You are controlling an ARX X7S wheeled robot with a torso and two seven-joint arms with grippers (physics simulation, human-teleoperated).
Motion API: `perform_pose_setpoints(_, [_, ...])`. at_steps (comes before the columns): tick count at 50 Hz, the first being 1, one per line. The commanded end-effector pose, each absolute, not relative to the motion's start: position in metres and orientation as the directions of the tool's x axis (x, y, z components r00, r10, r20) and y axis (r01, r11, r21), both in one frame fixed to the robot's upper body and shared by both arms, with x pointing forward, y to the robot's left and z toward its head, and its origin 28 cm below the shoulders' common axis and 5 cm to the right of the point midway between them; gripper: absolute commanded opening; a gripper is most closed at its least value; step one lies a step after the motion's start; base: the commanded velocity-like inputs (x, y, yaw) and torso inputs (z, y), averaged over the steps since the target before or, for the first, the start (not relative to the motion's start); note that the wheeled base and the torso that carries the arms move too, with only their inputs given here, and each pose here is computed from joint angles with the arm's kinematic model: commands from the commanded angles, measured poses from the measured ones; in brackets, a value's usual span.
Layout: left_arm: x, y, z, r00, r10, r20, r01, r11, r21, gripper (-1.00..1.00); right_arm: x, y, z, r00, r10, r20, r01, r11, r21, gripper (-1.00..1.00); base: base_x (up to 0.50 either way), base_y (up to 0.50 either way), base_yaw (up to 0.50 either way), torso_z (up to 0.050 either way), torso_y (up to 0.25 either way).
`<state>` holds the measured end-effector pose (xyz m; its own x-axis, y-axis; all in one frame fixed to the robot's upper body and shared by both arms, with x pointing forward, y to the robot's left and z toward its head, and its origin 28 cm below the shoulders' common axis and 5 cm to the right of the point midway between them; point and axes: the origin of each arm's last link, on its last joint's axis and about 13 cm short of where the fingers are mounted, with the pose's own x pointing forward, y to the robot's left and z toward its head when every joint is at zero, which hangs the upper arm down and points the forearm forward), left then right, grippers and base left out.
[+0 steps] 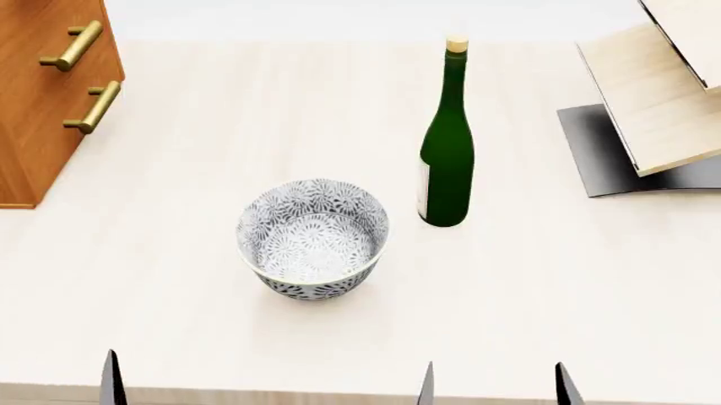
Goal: Put the wine bottle on the wine rack.
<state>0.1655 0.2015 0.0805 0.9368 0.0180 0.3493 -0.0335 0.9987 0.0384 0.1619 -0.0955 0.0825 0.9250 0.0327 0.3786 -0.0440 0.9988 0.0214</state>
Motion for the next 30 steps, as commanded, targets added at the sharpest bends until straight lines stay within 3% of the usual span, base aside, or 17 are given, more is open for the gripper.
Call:
perform_pose_setpoints(1, [0.150,0.200,0.097,0.881,0.021,0.472,-0.042,0.999,0.033,1.00,0.141,-0.095,0.105,0.837,0.033,0.546,-0.066,0.997,0.041,1.00,0.00,0.00,0.00,0.000,0.000])
perform_pose_setpoints(12, [0.141,0.199,0.101,0.828,0.012,0.561,-0.042,0.998,0.040,1.00,0.135,-0.094,0.107,0.793,0.036,0.608,-0.076,0.996,0.040,1.00,0.00,0.00,0.00,0.000,0.000])
perform_pose_setpoints(30, [0.135,0.199,0.106,0.791,0.003,0.611,-0.030,0.999,0.034,1.00,0.135,-0.094,0.107,0.794,0.056,0.605,-0.102,0.994,0.041,1.00,0.00,0.00,0.00,0.000,0.000])
